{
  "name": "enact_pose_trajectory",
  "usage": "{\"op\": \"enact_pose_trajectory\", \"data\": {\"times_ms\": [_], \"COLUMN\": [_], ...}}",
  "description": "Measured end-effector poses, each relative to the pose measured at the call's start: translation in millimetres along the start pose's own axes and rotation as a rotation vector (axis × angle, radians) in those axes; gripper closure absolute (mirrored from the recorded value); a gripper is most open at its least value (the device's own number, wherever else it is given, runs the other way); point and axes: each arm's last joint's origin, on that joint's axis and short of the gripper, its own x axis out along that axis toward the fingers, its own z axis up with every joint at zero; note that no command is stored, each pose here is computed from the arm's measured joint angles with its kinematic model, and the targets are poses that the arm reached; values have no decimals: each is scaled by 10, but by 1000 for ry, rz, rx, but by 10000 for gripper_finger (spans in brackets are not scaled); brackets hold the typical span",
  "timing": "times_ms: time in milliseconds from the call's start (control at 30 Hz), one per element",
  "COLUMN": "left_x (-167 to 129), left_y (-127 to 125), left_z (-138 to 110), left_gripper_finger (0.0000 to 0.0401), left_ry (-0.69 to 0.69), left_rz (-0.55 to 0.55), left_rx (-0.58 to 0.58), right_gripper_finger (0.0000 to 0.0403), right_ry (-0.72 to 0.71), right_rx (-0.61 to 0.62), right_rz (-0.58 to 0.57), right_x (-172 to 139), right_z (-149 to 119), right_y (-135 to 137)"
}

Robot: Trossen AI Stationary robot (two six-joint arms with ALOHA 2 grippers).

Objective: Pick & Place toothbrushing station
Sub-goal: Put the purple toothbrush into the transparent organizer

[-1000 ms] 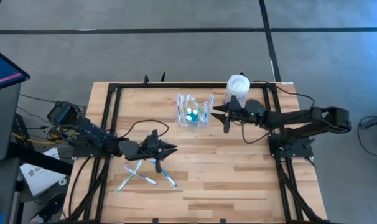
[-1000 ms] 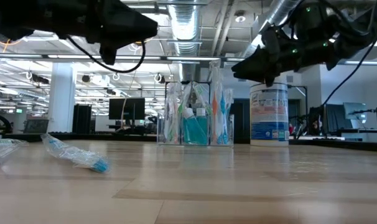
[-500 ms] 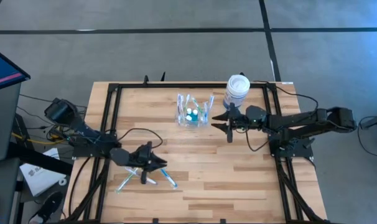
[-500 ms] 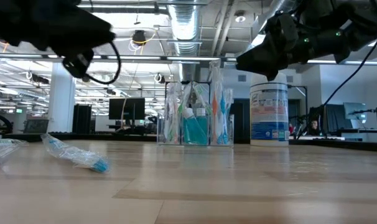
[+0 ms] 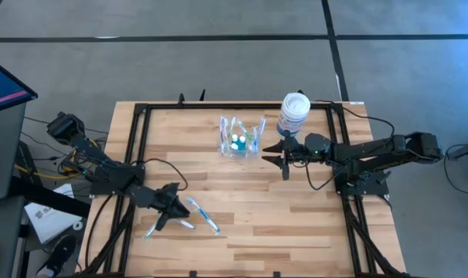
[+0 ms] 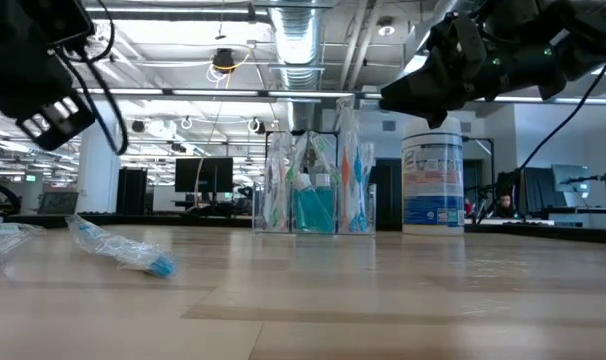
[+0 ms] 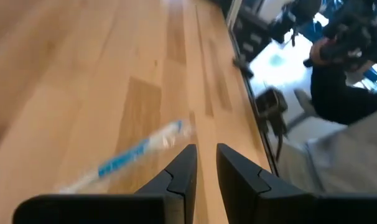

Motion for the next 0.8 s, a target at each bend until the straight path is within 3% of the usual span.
{"op": "enact_pose_trajectory", "data": {"times_ms": [200,533,800], "left_x": [-8,-29,-13], "left_y": [5,125,193], "left_z": [-60,-175,-138], "left_gripper_finger": [346,369,370], "left_ry": [129,322,388], "left_rz": [-64,8,-22], "left_rx": [-37,-161,-211], "right_gripper_finger": [269,275,276], "right_ry": [1,1,1], "right_rx": [3,3,3], "right_rz": [0,0,0], "right_x": [1,1,1], "right_z": [-1,-1,-1], "right_y": [-1,-1,-1]}}
